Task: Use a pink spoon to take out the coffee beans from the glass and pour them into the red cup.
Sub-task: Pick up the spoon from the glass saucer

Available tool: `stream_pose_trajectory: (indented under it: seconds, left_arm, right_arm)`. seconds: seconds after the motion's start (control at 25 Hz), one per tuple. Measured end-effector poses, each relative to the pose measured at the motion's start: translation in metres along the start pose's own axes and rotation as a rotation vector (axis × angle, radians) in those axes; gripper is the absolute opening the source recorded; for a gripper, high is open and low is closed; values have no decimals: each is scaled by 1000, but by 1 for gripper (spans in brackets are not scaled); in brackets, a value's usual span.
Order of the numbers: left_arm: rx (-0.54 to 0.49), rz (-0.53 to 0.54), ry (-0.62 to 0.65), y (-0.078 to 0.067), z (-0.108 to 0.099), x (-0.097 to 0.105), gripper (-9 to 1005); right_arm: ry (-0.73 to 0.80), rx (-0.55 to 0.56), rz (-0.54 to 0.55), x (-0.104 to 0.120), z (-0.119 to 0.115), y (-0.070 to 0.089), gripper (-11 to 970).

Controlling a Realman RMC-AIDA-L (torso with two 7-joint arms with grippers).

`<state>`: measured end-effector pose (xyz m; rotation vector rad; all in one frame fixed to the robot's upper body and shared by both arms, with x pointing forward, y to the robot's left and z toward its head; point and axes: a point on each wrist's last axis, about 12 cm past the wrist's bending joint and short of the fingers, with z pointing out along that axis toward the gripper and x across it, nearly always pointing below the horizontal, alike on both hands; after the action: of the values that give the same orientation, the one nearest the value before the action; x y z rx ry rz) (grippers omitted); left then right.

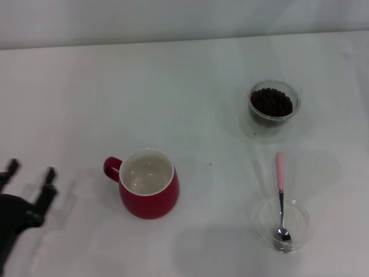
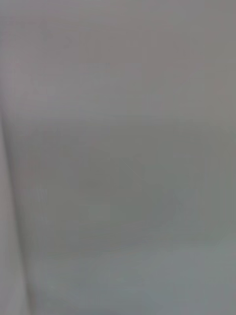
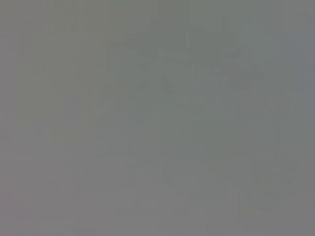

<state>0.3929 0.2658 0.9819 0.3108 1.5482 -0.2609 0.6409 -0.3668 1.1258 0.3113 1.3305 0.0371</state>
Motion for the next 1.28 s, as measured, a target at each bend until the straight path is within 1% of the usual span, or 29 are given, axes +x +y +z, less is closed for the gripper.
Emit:
stream_pose_trajectory:
  seconds: [0.16,0.28,0.36,0.44,0.52,0.6,0.72,0.84,0.88,1.08,1.2,1.28]
  left_arm:
    - [-88,-3,-50,15,1,-6,684]
    - [-166,-57,-92,30,11,-12,683]
    - [-212,-114,-122,39,20,-16,683]
    - [-248,-143,-148,49,28,-20,683]
    - [-279,-140,-167,57,35,-24,683]
    - [-300,-123,-183,62,42,-28,683]
    - [-321,-106,-188,69,51,-31,682]
    - [-352,-102,-183,76,56,-32,682]
    - [-367,-101,-178,79,56,-32,702]
    - [-439,-121,-149,89,61,-30,800]
    - [-440,-117,-140,91,64,-30,895]
    - [-437,-112,-142,92,67,-31,893]
  right_arm:
    - [6,28,16,3,-5,-7,871]
    - [36,34,28,8,-12,-14,870]
    - [65,12,16,11,-17,-19,870]
    - [99,-24,-3,15,-23,-23,871]
    - [133,-54,0,18,-29,-28,871]
    - [177,-78,36,21,-35,-35,871]
    - [284,-152,103,22,-45,-50,871]
    - [412,-250,155,21,-51,-58,871]
    - [457,-282,176,19,-52,-59,871]
    - [634,-478,264,10,-61,-56,871]
    - [739,-584,319,0,-69,-57,871]
    - [801,-641,335,-6,-74,-59,870]
